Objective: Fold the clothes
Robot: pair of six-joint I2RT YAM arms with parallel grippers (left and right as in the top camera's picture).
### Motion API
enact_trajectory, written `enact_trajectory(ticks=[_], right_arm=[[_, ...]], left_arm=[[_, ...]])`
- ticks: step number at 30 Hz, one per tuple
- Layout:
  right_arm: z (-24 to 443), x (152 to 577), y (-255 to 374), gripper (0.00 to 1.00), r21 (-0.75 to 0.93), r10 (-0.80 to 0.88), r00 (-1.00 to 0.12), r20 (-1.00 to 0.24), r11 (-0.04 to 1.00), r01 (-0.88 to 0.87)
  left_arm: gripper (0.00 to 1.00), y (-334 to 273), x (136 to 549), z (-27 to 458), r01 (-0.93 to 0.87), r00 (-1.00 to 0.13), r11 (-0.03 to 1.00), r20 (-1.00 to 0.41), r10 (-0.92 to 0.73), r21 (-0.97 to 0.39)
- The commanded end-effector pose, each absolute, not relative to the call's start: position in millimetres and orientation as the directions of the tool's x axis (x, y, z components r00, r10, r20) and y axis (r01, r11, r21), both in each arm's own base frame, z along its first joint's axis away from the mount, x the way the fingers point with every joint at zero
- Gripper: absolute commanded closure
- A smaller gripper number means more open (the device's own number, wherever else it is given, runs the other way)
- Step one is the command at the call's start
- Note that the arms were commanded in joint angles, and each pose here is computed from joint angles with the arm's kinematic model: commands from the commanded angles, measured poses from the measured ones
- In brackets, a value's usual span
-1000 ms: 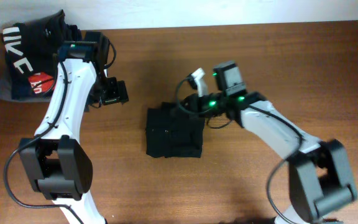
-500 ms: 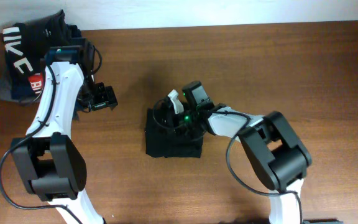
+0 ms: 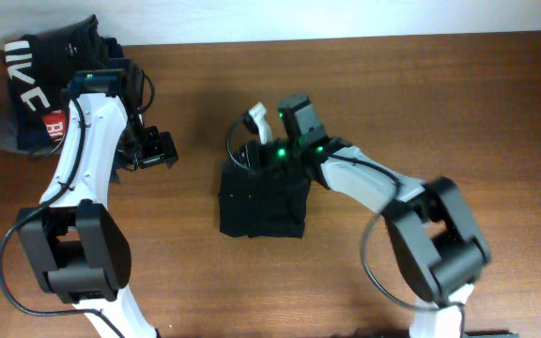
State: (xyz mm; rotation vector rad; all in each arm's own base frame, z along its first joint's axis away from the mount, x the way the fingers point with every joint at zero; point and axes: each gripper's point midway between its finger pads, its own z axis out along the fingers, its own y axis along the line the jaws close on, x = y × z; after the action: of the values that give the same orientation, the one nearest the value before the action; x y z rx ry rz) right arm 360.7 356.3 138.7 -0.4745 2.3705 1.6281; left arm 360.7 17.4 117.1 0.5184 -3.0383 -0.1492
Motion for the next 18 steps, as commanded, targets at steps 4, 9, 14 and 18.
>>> enact_trajectory(ticks=[4, 9, 14, 18], right_arm=[[165, 373, 355, 0.96, 0.835, -0.084, -0.906, -0.416, 0.359, -0.417], [122, 380, 356, 0.96, 0.829, -0.075, -0.931, -0.358, 0.433, -0.353], [73, 383, 357, 0.96, 0.826, -0.078, -0.952, -0.294, 0.481, -0.295], [27, 384, 352, 0.96, 0.815, -0.061, -0.975, -0.215, 0.54, -0.213]], left_arm=[[0.01, 20, 358, 124, -0.341, -0.938, 0.934, 0.021, -0.345, 0.107], [0.01, 20, 356, 124, -0.34, -0.938, 0.934, 0.027, -0.344, 0.11], [0.01, 20, 356, 124, -0.34, -0.938, 0.934, 0.027, -0.344, 0.11], [0.01, 20, 356, 124, -0.34, -0.938, 0.934, 0.027, -0.344, 0.11]])
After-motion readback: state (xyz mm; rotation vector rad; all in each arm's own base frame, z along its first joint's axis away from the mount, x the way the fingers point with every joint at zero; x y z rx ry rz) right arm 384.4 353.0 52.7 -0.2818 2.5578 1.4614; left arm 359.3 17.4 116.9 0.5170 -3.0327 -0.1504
